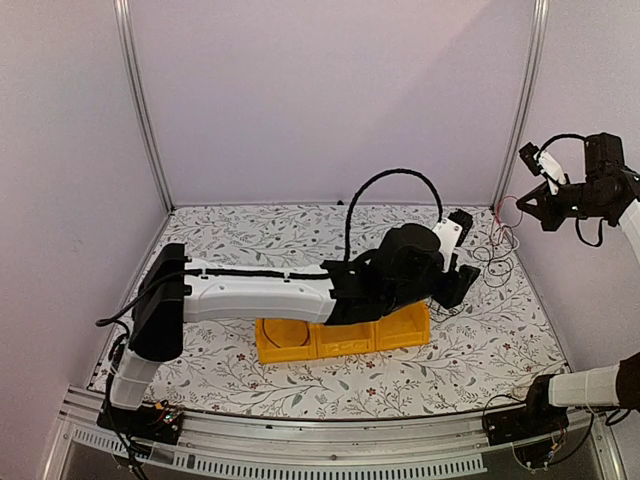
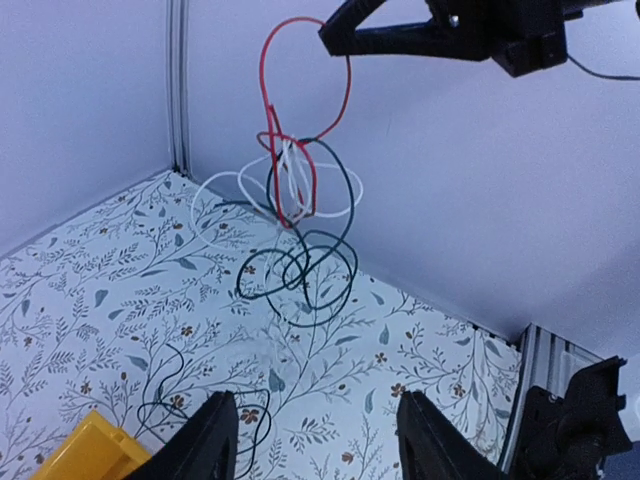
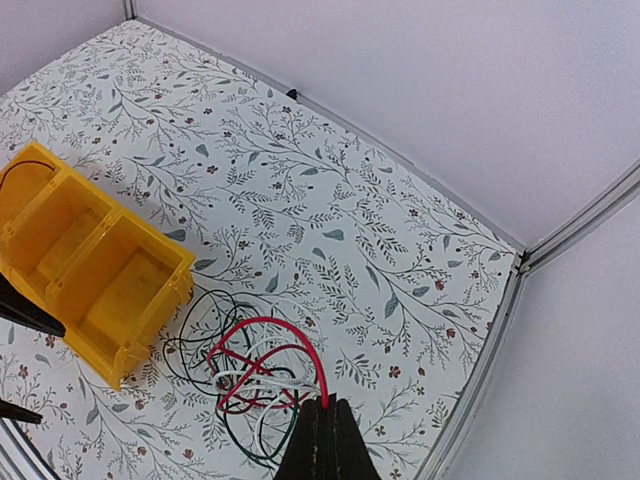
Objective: Untangle the cables
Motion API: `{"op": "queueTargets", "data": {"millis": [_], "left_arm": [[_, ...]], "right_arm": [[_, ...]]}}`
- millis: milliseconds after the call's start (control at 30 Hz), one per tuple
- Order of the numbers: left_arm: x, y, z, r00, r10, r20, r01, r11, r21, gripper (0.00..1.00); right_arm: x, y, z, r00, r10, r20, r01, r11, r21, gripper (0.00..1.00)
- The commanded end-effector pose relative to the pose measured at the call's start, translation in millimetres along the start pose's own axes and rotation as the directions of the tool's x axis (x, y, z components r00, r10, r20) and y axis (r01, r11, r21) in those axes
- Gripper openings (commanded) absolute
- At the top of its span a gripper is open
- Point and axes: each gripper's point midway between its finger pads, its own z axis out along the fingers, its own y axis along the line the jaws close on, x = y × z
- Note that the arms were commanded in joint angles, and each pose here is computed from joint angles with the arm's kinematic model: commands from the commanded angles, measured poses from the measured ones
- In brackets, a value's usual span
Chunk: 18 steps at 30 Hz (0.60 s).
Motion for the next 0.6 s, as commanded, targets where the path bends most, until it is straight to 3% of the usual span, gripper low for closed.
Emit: {"op": "queueTargets", "data": {"millis": [0,200,333,567], "left_arm": [[-47,3,19,0.971,-0.044,0.236,0.047,0.999,-0.003,0.60],[-52,17,56,0.940,-0.192,0.283,0.214,0.976,-0.047,0.62],[-45,35,69,0.891,-0.322,0.320,0.346,0.938,-0.020,0.62],[-19,53,101,0.837,-0.442,0.322,0.454,0.890,0.043,0.64]], "right_arm": [[11,17,2,0.999,0.036,-0.029,-0.038,0.996,-0.084,0.00],[19,35,5,0.997,0.070,-0.021,-0.072,0.985,-0.156,0.00],[21,45,0,0.997,0.079,-0.014,-0.080,0.979,-0.187,0.00],[15,76,-18,0.997,0.080,0.017,-0.071,0.947,-0.312,0.00]]}}
